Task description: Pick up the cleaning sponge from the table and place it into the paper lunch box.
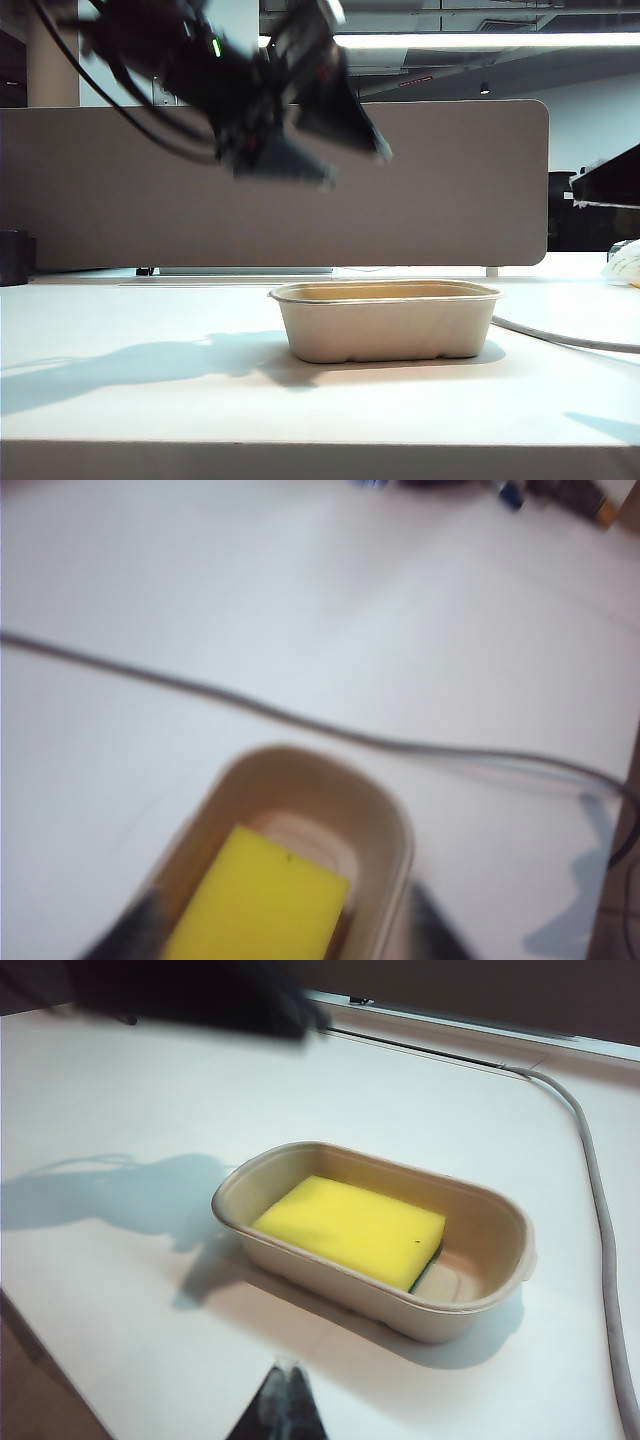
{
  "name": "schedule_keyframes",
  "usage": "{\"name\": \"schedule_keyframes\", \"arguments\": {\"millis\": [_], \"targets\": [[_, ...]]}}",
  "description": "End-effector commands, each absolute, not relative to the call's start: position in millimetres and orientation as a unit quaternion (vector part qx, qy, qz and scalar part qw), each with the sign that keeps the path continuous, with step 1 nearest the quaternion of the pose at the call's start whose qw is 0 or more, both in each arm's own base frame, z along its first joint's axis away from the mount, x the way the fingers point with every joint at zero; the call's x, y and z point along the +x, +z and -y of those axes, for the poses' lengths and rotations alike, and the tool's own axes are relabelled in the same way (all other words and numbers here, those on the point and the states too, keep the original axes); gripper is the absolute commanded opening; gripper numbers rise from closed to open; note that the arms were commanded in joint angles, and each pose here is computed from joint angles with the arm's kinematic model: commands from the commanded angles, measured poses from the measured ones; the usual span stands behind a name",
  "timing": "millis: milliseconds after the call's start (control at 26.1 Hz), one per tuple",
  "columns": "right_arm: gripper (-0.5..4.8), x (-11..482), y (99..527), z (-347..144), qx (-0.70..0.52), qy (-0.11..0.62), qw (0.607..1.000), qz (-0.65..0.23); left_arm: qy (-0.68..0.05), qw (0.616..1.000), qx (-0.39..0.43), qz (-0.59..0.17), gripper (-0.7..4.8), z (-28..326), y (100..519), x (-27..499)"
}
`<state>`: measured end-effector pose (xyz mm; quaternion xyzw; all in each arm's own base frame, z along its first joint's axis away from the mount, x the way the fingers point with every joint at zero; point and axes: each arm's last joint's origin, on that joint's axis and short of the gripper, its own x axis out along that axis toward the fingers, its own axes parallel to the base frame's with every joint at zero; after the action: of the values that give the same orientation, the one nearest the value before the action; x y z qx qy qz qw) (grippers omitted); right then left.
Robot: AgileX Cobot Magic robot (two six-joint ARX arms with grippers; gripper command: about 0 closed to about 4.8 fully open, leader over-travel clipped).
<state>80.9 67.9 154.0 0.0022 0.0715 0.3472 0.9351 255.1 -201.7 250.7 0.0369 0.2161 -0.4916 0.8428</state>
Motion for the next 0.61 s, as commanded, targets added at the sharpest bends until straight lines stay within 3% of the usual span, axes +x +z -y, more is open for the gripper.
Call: {"name": "schedule_keyframes", "arguments": {"millis": [38,230,383,613], "targets": [[-0.05,81.0,155.5,-68.0,0.004,0.347,0.935,-0.066,-0.455,0.870,0.025,-0.189,-0.05,190.4,279.6,243.0],[-0.05,81.0,155.5,-68.0,0.004,0.347,0.935,-0.066,-0.444,0.884,0.065,-0.131,-0.05,177.0,318.6,205.1],[-0.05,81.0,155.5,-68.0,0.004,0.347,0.936,-0.066,-0.549,0.827,0.082,-0.088,-0.05,170.3,339.0,173.1],[-0.05,81.0,155.5,-68.0,0.004,0.347,0.935,-0.066,-0.628,0.768,0.063,-0.107,-0.05,161.0,343.8,153.4]]}}
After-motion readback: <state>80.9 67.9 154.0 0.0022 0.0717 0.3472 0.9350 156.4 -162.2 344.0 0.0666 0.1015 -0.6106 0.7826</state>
